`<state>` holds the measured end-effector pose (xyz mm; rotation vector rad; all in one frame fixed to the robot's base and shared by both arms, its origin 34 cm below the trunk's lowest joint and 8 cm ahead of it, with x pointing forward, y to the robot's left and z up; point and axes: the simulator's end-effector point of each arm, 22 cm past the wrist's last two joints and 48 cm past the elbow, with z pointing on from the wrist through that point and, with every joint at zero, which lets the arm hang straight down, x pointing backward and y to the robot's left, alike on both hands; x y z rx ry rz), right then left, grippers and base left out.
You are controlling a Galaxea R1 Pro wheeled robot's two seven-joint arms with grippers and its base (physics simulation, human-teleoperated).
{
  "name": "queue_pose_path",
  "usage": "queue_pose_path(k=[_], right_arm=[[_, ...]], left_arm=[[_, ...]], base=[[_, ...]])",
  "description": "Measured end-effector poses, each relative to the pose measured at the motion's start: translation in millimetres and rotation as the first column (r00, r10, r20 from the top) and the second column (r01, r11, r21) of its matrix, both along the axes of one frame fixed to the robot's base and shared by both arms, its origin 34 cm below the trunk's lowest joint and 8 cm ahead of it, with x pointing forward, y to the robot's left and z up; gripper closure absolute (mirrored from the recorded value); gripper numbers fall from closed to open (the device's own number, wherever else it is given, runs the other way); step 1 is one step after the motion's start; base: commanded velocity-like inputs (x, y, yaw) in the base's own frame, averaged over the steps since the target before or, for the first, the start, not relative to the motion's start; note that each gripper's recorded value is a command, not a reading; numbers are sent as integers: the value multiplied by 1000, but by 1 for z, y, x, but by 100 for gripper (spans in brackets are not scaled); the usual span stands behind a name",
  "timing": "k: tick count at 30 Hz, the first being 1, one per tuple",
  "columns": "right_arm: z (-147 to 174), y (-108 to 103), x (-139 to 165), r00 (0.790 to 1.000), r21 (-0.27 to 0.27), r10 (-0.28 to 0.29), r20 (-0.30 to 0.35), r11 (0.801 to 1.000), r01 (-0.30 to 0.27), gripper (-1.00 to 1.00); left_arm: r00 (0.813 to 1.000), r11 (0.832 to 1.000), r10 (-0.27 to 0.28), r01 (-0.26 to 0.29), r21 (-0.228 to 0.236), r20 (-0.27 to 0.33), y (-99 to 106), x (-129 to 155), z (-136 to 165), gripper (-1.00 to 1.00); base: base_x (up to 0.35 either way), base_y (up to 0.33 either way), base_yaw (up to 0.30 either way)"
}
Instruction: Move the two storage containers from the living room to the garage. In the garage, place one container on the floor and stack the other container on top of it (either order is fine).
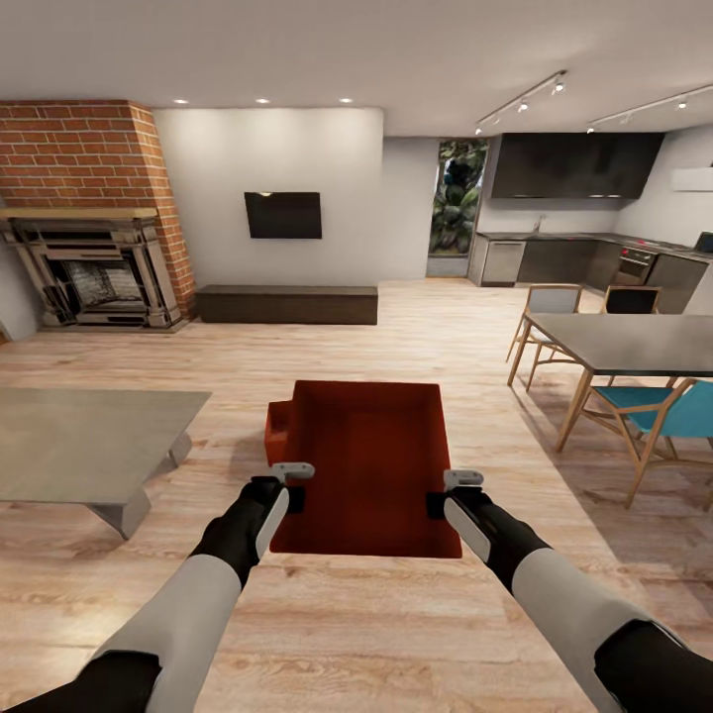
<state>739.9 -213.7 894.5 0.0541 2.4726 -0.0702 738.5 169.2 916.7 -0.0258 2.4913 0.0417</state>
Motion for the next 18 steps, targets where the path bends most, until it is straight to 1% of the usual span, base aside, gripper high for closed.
queue_pose_path(k=[2,3,4,5,6,8,10,11,12,13,14,18], right_arm=[[1,2,0,1000,-4,3,2,1000,-3,100],[0,0,0,1000,-2,1,-1,1000,-1,100],[0,3,0,1000,4,0,-2,1000,0,100],[1,4,0,1000,-3,4,1,1000,-4,100],[0,-1,-1,1000,-9,3,-4,1000,-3,100],[-1,3,-2,1000,-4,5,-10,1000,-5,100],[0,0,0,1000,3,-2,0,1000,2,100],[0,3,0,1000,6,0,2,1000,0,100],[1,4,0,1000,-4,4,1,1000,-4,100],[-1,-1,-1,1000,-7,2,-7,1000,-2,100],[-2,1,-2,1000,-4,4,-14,1000,-4,100],[1,3,0,1000,4,0,3,1000,0,100]], left_arm=[[1000,1000,3,-3,-2,1,2,0,0,100],[1000,1000,0,0,0,-1,0,0,0,100],[1000,1000,0,0,5,-3,2,0,2,100],[1000,1000,4,-4,-2,-1,4,0,0,100],[1000,1000,2,-2,-7,-4,0,-1,-4,100],[1000,1000,3,-3,0,-11,3,-1,-1,100],[1000,1000,-1,1,4,1,0,0,1,100],[1000,1000,0,0,7,1,3,1,3,100],[1000,1000,4,-4,-3,-1,4,0,0,100],[1000,1000,1,-1,-5,-7,-1,-2,-3,100],[1000,1000,1,-1,-1,-14,1,-2,-2,100],[1000,1000,1,-1,5,1,3,1,3,100]], base=[[0,0,-47],[0,0,-171],[0,0,-221],[0,0,-240],[0,0,-255],[0,0,-268],[0,0,-276],[0,0,-279],[0,0,-280],[0,0,-281],[0,0,-281],[0,0,-281]])
